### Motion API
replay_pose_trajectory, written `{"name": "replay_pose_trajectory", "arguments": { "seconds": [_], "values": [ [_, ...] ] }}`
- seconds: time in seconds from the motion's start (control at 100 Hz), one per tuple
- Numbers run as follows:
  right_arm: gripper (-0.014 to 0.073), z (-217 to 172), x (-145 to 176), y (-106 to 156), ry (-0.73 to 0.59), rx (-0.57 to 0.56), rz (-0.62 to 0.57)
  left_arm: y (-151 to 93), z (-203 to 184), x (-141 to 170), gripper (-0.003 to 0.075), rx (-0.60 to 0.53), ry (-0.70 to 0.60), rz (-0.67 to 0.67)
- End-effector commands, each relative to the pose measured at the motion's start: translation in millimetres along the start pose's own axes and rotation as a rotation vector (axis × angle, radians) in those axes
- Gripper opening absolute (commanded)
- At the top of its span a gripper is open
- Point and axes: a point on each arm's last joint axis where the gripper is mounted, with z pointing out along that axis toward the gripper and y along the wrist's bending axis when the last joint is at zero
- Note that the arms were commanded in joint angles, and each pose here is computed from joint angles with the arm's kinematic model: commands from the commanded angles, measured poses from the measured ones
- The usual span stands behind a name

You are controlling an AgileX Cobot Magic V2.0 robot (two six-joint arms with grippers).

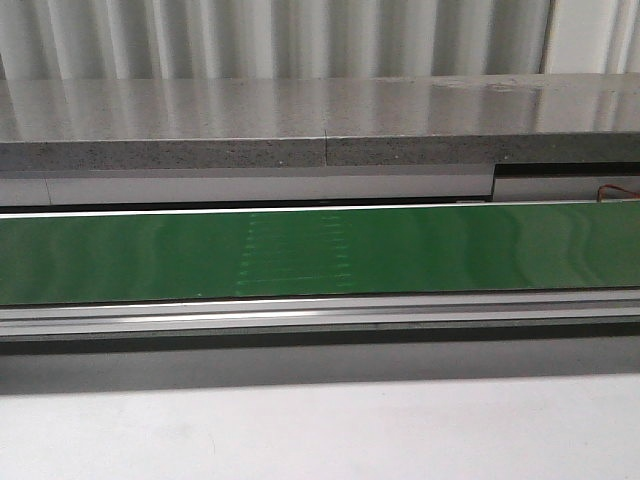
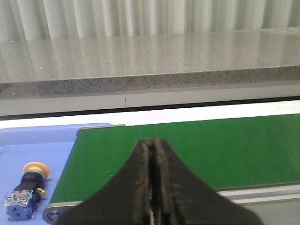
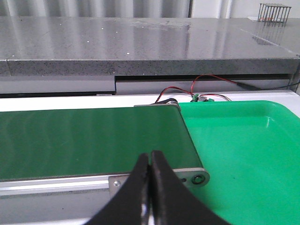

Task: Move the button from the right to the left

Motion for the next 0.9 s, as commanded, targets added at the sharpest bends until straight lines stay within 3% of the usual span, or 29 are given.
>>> {"name": "replay_pose_trajectory", "arguments": {
  "seconds": [0.0,0.89],
  "values": [
    [-0.0066,-5.3,-10.9,0.0,-0.114,0.004,-0.019,-0.6,-0.2,4.2,-0.002,0.006,-0.075,-0.018],
    [-0.0066,-7.3,-9.2,-0.1,-0.11,0.005,-0.019,-0.6,-0.2,4.2,-0.002,0.006,-0.075,-0.018]
  ]
}}
